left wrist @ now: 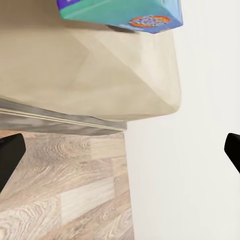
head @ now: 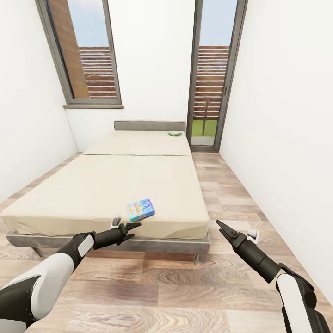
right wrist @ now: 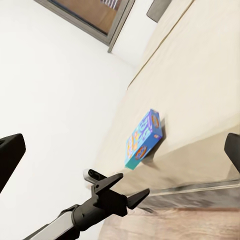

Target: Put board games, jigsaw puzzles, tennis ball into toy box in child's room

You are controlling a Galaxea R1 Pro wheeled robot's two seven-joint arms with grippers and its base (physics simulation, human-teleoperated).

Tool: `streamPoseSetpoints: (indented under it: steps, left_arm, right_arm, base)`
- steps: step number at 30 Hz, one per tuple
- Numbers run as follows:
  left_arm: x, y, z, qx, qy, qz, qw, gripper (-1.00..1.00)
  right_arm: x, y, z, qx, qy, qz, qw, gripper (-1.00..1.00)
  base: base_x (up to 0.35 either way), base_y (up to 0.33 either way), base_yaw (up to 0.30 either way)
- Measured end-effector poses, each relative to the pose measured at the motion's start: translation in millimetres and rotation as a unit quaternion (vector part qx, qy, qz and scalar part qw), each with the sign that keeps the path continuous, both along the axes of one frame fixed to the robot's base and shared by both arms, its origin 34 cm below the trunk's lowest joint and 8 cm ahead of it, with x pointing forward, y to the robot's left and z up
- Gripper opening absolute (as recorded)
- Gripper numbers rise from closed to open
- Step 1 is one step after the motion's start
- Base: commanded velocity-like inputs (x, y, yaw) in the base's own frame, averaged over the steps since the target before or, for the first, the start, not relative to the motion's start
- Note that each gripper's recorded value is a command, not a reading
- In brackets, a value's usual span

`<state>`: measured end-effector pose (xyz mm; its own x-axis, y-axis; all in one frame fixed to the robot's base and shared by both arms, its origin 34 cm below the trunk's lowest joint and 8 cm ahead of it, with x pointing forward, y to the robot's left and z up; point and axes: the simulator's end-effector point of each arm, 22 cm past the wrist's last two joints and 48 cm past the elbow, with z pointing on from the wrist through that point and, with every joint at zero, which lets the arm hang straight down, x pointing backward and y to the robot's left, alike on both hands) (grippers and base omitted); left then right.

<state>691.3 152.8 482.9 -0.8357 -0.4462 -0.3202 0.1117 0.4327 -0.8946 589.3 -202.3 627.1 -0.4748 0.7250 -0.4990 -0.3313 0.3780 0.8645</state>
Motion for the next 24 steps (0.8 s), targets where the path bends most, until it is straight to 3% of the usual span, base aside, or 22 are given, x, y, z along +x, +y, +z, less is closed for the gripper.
streamPoseSetpoints:
  steps: [8,24]
  left_arm:
    - [1.9,1.0,0.8,0.003,-0.008,0.002,1.0,1.0]
    - [2.5,1.2,1.2,0.003,-0.01,0.003,0.9999,1.0]
  right_arm:
    - [0.0,0.0,0.0,0.0,0.0,0.0,1.0,1.0]
    - [0.1,0.0,-0.3,-0.001,0.0,0.0,1.0,1.0]
  base:
    - [0.145,-0.002,0.0]
    - [0.014,0.0,0.0]
